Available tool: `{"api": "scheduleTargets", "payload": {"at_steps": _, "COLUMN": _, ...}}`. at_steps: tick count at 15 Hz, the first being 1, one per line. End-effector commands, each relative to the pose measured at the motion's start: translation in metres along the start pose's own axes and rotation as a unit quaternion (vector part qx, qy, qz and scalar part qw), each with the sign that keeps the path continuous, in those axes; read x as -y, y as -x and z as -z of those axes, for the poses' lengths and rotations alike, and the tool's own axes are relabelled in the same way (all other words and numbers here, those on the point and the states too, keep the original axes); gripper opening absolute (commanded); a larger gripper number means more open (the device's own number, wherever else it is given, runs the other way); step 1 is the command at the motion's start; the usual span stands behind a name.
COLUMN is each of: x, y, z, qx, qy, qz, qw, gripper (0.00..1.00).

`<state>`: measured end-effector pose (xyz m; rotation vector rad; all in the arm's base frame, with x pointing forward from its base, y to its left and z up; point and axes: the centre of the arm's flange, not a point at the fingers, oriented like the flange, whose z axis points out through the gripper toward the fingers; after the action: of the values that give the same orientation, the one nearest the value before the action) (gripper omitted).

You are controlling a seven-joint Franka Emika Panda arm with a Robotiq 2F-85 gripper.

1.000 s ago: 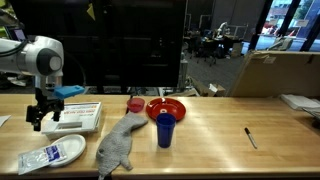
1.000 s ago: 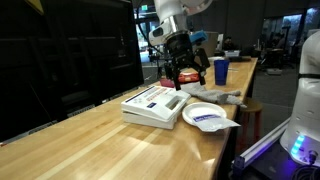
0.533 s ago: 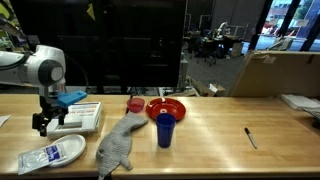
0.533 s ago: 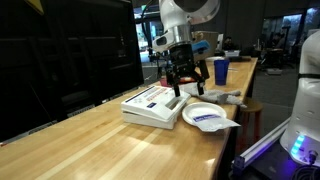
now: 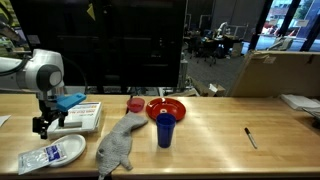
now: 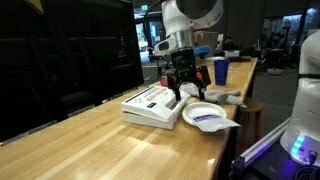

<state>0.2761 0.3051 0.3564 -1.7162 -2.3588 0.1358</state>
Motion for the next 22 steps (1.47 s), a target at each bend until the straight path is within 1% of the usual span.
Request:
{"api": "scheduleTargets", "payload": {"at_steps": 1, "x": 0.008, "y": -0.002, "z": 0.001, "qx": 0.011, "qy": 0.042, "qz": -0.002, "qw": 0.9991, "gripper": 1.00}}
{"api": "scheduleTargets", "payload": {"at_steps": 3, "x": 0.005, "y": -0.002, "z": -0.001, "qx": 0.013, "qy": 0.055, "qz": -0.005, "qw": 0.9984, "gripper": 1.00}}
{"api": "scheduleTargets", "payload": {"at_steps": 7, "x": 0.005, "y": -0.002, "z": -0.007, "qx": 0.017, "qy": 0.066, "qz": -0.009, "qw": 0.9976, "gripper": 1.00}}
{"api": "scheduleTargets", "payload": {"at_steps": 13, "x": 0.011, "y": -0.008, "z": -0.017, "qx": 0.023, "qy": 0.049, "qz": -0.001, "qw": 0.9985, "gripper": 1.00}}
{"api": "scheduleTargets", "payload": {"at_steps": 18, "x": 0.011, "y": -0.013, "z": -0.010, "qx": 0.020, "qy": 0.055, "qz": 0.006, "qw": 0.9983, "gripper": 1.00}}
{"api": "scheduleTargets", "payload": {"at_steps": 21, "x": 0.006, "y": -0.012, "z": -0.010, "qx": 0.026, "qy": 0.060, "qz": 0.009, "qw": 0.9978, "gripper": 1.00}}
{"api": "scheduleTargets", "payload": {"at_steps": 22, "x": -0.001, "y": -0.008, "z": -0.002, "qx": 0.030, "qy": 0.061, "qz": 0.013, "qw": 0.9976, "gripper": 1.00}}
